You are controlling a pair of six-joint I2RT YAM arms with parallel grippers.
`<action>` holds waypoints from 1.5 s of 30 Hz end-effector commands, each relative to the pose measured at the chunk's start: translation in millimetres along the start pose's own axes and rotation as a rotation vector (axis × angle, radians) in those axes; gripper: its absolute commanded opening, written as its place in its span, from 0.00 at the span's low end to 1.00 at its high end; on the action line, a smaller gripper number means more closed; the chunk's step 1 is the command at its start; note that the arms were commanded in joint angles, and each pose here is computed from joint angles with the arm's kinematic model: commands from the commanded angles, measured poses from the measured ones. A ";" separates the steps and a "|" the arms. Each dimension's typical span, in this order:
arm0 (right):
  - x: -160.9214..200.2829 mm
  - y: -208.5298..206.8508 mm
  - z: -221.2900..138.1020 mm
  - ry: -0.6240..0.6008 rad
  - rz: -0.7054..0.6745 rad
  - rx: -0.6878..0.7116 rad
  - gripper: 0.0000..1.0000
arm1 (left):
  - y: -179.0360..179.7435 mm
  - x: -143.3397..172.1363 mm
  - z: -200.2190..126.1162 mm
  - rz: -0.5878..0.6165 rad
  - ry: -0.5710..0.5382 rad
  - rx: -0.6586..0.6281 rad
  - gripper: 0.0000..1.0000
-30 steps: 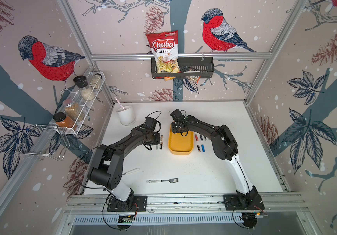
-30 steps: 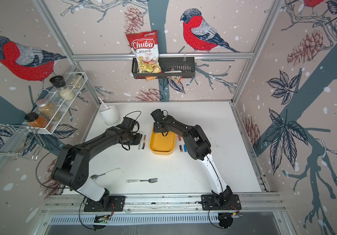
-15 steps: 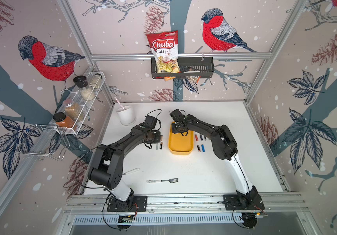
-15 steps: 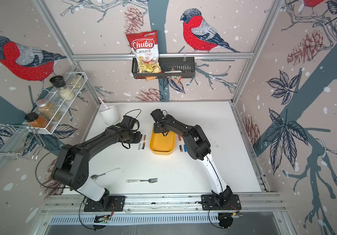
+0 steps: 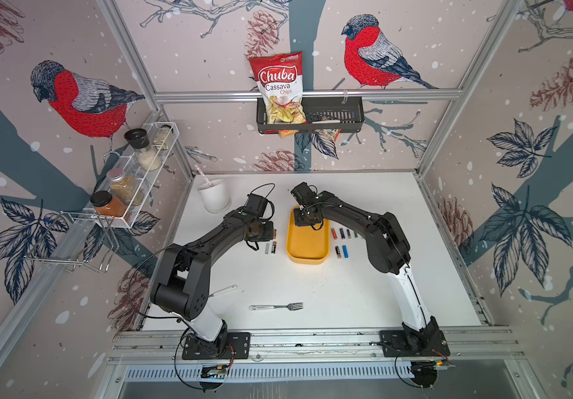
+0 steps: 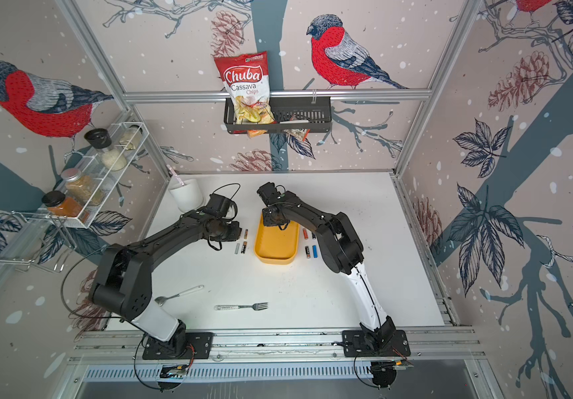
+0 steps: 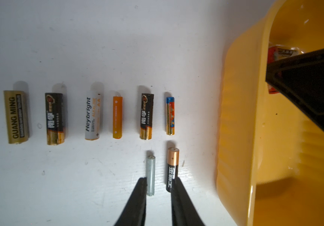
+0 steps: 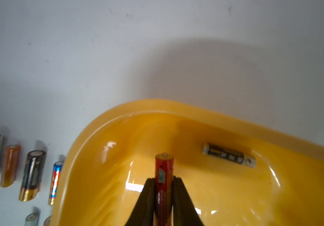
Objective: Take the batteries out of the storage box
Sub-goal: Pick up the battery from the storage box, then place the battery at the center of the board.
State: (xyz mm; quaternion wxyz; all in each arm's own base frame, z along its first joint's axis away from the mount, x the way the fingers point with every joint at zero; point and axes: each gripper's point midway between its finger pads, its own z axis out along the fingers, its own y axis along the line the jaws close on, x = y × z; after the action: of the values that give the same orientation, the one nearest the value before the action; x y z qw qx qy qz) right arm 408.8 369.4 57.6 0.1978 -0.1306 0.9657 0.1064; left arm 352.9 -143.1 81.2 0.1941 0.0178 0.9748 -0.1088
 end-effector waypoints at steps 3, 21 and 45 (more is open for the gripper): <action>-1.2 2.9 -22.0 -0.002 -0.016 -0.026 0.21 | 0.3 -0.9 -0.7 0.017 0.005 -0.001 0.27; 26.8 -72.8 -102.8 -0.035 0.072 0.044 0.21 | -3.2 -11.6 -2.7 0.021 -0.011 0.011 0.27; 138.4 -161.8 -88.4 0.106 0.150 0.157 0.23 | -5.4 -13.4 -0.9 0.013 -0.004 0.019 0.28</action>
State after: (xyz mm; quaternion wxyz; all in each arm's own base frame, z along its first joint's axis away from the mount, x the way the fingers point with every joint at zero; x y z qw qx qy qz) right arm 300.3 163.4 58.3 0.1410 -0.0393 0.9887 0.0331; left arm 366.0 -150.6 89.7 0.2014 0.0275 0.9716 -0.1209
